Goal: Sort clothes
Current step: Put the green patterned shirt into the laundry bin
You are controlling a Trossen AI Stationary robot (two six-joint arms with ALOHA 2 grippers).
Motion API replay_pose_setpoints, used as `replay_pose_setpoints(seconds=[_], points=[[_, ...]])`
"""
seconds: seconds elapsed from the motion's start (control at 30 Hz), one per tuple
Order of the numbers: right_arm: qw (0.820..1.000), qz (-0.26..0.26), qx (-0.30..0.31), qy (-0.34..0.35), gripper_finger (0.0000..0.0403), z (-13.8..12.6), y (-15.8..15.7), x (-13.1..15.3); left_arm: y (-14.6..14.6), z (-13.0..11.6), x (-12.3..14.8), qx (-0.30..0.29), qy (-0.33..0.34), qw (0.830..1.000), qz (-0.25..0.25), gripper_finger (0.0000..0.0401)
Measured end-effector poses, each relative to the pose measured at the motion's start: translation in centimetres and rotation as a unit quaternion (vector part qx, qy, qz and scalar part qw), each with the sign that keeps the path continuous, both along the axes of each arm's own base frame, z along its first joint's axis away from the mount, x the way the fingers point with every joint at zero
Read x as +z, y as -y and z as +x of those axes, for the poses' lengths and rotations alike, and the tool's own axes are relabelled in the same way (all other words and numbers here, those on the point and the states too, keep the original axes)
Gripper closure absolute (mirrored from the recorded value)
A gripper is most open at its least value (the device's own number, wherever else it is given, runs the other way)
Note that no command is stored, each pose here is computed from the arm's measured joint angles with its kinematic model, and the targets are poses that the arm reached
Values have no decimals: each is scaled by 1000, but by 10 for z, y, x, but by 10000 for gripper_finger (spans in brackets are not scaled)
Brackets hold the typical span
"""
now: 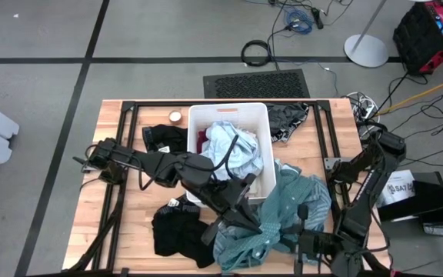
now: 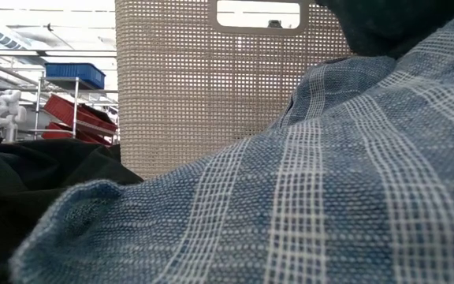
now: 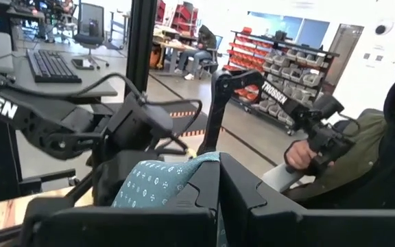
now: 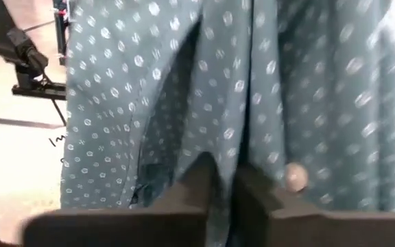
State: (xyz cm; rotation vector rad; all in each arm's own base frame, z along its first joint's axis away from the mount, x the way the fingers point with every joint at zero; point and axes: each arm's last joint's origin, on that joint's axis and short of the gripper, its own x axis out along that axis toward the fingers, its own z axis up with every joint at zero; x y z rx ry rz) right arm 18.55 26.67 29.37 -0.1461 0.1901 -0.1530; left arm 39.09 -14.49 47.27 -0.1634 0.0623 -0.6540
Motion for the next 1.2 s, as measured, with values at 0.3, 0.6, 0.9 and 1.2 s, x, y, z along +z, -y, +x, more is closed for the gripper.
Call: replay_pose_setpoints(seconds=[0.3,0.6,0.9,1.2], points=[[997,-31,-38,54,402,-35,0,47,-10,4,-1,22,2,1000,11,395],[991,-71,-92,73,403,-67,35,96,-25,9,-5,57,-14,998,21,395],[986,-118,-104,58,403,-70,66,123,-41,14,5,110,44,993,24,395],[978,-193,-55,50,403,-76,89,172,-68,20,8,220,66,973,39,395]])
